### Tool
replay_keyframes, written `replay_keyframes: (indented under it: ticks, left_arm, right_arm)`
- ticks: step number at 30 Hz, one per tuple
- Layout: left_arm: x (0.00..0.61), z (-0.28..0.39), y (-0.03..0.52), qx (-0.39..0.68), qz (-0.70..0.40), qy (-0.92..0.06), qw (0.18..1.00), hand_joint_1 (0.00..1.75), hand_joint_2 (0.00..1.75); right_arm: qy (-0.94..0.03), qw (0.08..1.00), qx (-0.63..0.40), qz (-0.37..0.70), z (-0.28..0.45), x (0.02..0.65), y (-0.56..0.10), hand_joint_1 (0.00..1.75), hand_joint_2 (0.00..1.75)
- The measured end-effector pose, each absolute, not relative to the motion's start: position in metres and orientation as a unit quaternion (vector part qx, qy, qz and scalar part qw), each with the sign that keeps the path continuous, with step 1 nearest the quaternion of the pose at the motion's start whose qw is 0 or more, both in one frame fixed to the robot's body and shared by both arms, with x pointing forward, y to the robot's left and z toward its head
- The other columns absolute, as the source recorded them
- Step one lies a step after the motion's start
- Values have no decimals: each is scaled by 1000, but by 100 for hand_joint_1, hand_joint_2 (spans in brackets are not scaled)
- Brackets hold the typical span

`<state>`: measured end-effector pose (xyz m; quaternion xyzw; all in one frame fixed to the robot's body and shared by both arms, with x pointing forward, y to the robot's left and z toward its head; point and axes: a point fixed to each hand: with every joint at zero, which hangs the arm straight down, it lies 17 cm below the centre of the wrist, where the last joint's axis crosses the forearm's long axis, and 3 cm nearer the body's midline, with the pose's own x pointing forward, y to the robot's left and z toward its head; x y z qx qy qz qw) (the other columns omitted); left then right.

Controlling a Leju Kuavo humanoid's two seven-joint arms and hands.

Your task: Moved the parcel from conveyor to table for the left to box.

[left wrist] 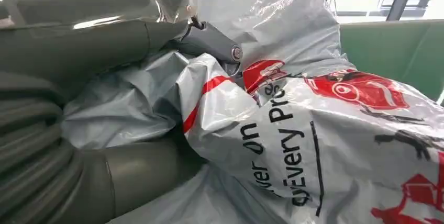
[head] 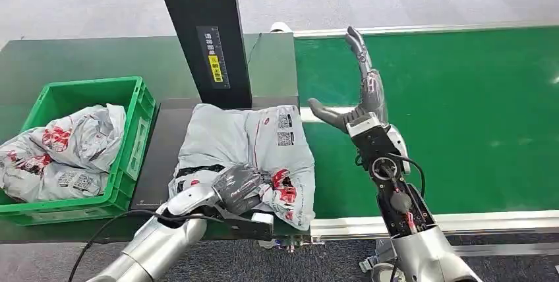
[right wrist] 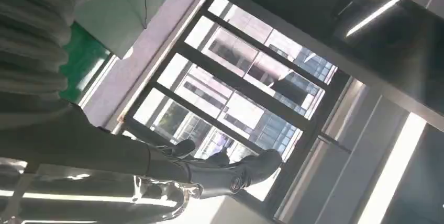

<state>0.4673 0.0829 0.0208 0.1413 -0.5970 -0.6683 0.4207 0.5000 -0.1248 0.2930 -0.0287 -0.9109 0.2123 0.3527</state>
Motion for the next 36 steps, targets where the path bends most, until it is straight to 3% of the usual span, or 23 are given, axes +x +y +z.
replay_keyframes:
  ticks: [11,13,17,29,36]
  left_arm:
    - [472,24,84,155,-666,-606,406,175,175]
    - [476,47,82,200,-635,-654,359,175,175]
    - [460,155,69,329,-527,-767,162,175,175]
    - [449,277,108,439,-438,-784,25,175,175]
    - [451,315,137,481,-400,-780,12,175,175]
  right_arm:
    - [-905,363,-35,221,285,501,-126,0,175]
    - [-904,366,-37,218,282,499,-130,0,175]
    - [-903,369,-41,215,278,497,-135,0,175]
    - [-902,374,-55,209,270,496,-147,0,175]
    - [-901,376,-62,207,267,495,-154,0,175]
